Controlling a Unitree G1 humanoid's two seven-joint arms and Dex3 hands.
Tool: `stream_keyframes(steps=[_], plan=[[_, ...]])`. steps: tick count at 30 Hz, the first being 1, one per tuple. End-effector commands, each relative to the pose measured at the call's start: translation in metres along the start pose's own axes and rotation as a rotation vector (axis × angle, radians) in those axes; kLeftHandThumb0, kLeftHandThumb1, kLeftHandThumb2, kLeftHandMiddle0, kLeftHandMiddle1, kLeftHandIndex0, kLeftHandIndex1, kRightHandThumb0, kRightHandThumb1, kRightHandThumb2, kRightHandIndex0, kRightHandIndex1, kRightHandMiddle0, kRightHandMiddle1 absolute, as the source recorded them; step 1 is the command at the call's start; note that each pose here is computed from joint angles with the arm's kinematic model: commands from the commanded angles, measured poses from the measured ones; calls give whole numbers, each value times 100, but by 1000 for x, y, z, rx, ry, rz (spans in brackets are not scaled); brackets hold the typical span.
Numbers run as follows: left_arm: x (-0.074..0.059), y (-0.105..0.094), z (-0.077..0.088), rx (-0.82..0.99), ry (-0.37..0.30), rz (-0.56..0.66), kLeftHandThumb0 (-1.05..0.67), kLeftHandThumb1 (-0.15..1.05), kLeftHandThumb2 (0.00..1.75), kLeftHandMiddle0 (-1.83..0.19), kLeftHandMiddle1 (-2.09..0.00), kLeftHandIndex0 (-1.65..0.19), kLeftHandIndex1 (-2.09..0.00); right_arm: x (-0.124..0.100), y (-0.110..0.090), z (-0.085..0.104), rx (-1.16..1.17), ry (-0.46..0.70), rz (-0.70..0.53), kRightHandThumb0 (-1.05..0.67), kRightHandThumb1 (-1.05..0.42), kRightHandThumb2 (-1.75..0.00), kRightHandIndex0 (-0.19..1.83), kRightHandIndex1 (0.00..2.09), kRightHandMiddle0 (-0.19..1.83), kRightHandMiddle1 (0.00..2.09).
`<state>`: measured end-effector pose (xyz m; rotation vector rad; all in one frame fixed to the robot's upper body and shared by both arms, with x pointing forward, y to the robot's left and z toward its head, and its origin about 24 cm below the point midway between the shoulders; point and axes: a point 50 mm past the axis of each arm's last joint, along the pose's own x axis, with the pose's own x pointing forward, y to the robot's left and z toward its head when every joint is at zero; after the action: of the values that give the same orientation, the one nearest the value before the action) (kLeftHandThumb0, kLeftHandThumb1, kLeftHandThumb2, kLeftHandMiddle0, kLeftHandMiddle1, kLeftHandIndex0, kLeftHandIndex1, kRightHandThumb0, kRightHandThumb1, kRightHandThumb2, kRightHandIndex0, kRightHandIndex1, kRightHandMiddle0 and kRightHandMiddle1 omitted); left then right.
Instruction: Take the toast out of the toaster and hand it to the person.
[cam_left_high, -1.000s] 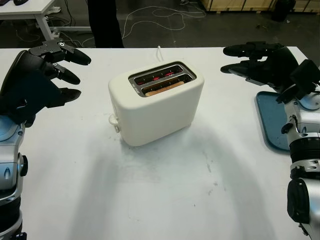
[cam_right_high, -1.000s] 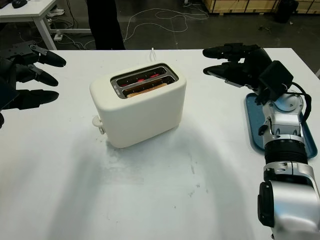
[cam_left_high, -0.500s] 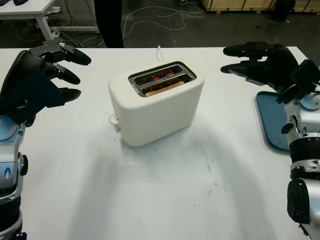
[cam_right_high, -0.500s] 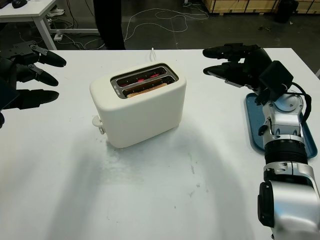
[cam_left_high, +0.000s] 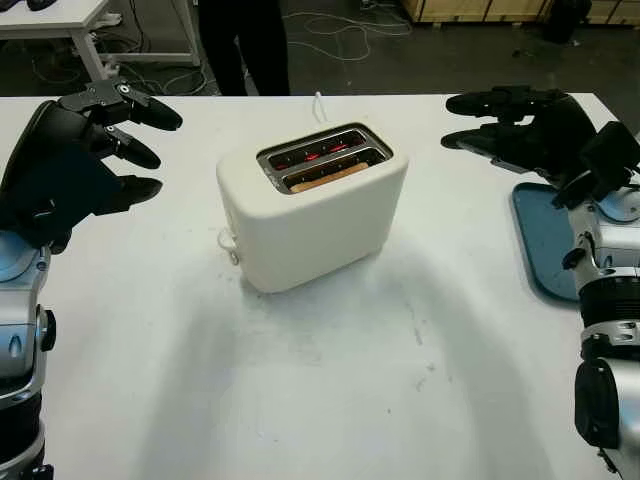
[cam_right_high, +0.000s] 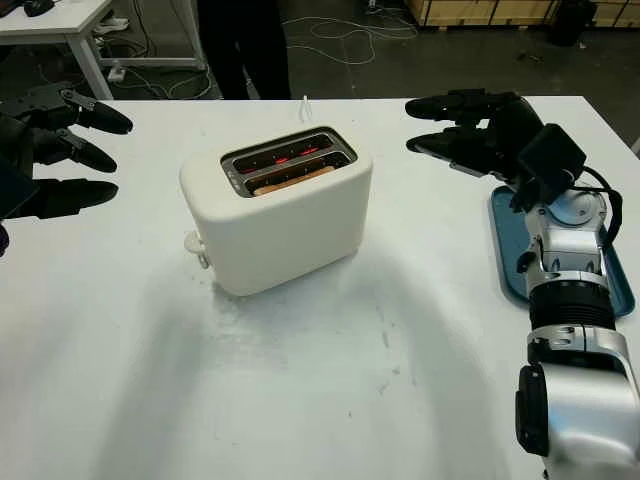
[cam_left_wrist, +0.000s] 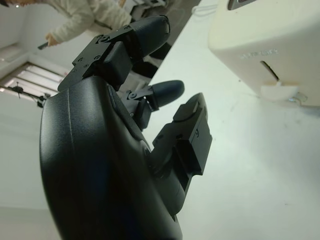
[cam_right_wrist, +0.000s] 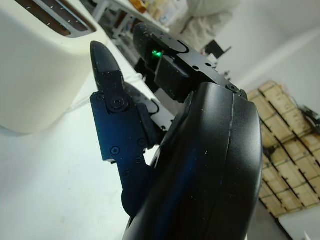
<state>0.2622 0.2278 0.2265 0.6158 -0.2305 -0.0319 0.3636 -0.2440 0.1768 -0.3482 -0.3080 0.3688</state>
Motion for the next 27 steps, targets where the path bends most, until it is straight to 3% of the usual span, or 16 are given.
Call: stream_keyframes(steps=[1,27], plan=[[0,-1,1,-5,-3,2,51,92,15,-49,-130,-48,-98,-1,1,0,12,-9,-3,-41,-86,0,105,0,92,1],[1,2,1,11,3,-3,53,92,13,-49,-129,-49,-98,-2,1,-2,8,3,-13,-42,-86,0,102,0,91,0]])
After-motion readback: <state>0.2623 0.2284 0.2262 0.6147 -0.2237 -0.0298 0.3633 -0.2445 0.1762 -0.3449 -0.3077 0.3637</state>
